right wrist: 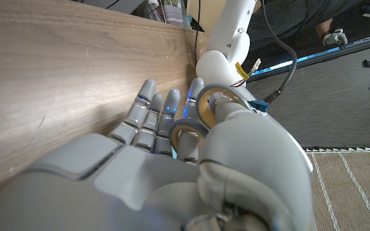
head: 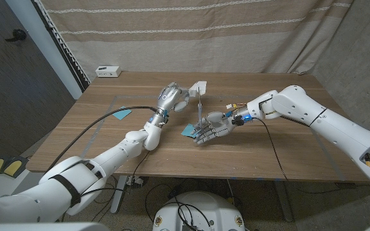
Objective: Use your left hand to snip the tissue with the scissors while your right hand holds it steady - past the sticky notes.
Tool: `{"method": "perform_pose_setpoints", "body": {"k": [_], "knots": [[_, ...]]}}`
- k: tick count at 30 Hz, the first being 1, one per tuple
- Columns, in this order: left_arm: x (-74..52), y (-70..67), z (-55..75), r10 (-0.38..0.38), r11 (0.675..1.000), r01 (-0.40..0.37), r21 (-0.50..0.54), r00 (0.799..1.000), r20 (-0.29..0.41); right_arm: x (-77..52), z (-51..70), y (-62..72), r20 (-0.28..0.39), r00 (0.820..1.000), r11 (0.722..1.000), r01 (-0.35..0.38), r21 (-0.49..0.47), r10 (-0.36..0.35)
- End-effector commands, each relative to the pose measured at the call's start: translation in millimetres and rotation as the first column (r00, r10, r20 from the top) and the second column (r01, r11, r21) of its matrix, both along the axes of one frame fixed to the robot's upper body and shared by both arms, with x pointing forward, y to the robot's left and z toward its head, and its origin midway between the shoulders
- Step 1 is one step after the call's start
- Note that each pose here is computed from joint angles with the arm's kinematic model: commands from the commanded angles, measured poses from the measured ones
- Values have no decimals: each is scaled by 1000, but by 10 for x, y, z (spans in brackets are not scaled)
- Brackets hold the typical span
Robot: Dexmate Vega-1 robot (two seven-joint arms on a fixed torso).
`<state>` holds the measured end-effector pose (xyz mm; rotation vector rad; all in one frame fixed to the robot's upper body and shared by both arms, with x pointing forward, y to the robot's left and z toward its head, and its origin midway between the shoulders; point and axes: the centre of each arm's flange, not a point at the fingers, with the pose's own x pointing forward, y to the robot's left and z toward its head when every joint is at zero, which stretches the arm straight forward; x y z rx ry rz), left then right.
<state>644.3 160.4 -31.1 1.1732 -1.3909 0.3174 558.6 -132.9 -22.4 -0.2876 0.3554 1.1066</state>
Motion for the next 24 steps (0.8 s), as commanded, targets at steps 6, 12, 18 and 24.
{"method": "perform_pose_setpoints", "body": {"k": [6,12,18,24], "knots": [[30,107,45,18,999,-18,-38,1000,-3,-20,63,5,17,999,999,28,16,-28],[99,118,30,35,999,-36,-30,999,-21,-40,88,3,27,999,999,46,15,-46],[125,158,47,36,999,-37,-27,999,-27,-37,118,20,37,998,998,56,20,-57],[172,147,100,45,998,-46,-31,998,-31,-8,213,26,65,995,997,74,36,-76]]}}
